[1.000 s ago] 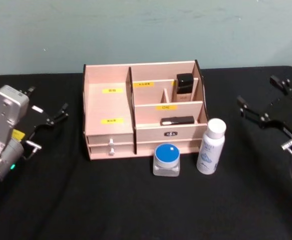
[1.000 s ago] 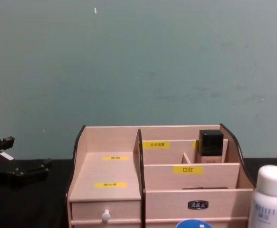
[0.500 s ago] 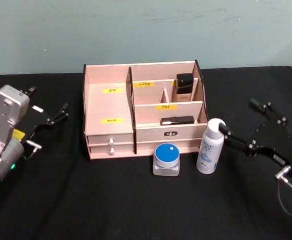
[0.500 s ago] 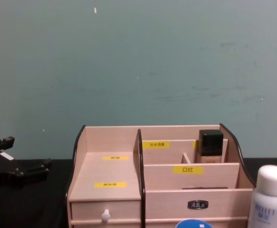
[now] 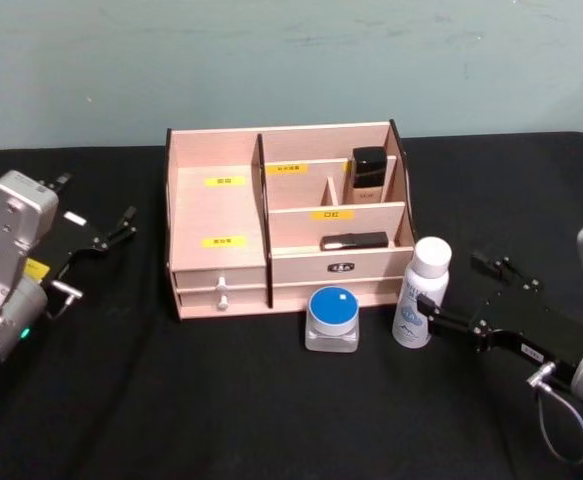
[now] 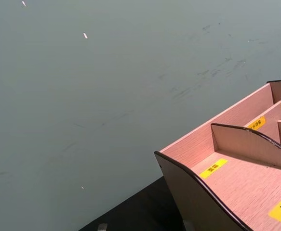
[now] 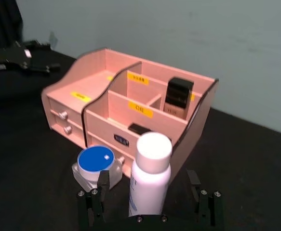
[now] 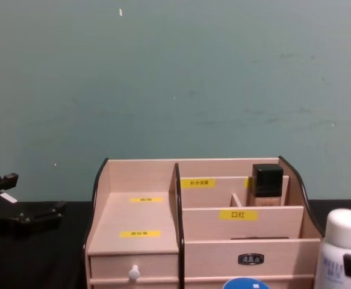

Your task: Pick up the facial cleanser and watermelon frost from the table and place them into the tiered storage box.

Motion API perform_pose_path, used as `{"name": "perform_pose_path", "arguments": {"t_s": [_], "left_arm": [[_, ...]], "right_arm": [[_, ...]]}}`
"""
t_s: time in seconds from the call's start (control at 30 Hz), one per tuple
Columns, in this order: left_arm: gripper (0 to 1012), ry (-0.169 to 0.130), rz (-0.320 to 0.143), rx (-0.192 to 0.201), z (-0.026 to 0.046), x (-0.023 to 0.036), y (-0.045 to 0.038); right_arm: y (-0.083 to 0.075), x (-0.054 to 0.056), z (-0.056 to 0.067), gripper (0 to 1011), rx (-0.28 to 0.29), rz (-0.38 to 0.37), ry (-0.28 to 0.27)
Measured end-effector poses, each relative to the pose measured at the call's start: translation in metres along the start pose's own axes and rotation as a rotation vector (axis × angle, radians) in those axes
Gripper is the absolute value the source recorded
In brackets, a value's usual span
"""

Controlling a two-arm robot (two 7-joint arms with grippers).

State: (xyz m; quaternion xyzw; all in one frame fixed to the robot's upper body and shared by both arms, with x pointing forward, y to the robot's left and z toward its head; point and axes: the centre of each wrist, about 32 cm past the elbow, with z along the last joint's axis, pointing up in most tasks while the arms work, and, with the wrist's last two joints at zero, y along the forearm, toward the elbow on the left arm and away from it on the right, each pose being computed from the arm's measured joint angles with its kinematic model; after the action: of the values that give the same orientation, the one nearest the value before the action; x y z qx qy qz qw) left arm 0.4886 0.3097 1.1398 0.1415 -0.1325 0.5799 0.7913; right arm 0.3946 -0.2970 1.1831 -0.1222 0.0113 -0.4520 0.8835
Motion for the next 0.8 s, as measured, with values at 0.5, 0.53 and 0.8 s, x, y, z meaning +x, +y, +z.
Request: {"name": "perform_pose_path", "arguments": {"t_s": [0.5,0.53,0.8], "left_arm": [[1010,0.000,0.000,0.000,0.0000,0.0000,0.0000],[1010,0.000,0.000,0.000,0.0000,0.0000,0.0000],[1009,0.000,0.000,0.000,0.0000,0.0000,0.0000]], "right_arm": [[0.021,0.007,-0.009,1002,-0.048,0.003,0.022],[0.022,0.008,-0.009,1002,-0.047,0.003,0.023],[0.032,0.010,-0.012,1002,-0.041,0.007,0.024]]}}
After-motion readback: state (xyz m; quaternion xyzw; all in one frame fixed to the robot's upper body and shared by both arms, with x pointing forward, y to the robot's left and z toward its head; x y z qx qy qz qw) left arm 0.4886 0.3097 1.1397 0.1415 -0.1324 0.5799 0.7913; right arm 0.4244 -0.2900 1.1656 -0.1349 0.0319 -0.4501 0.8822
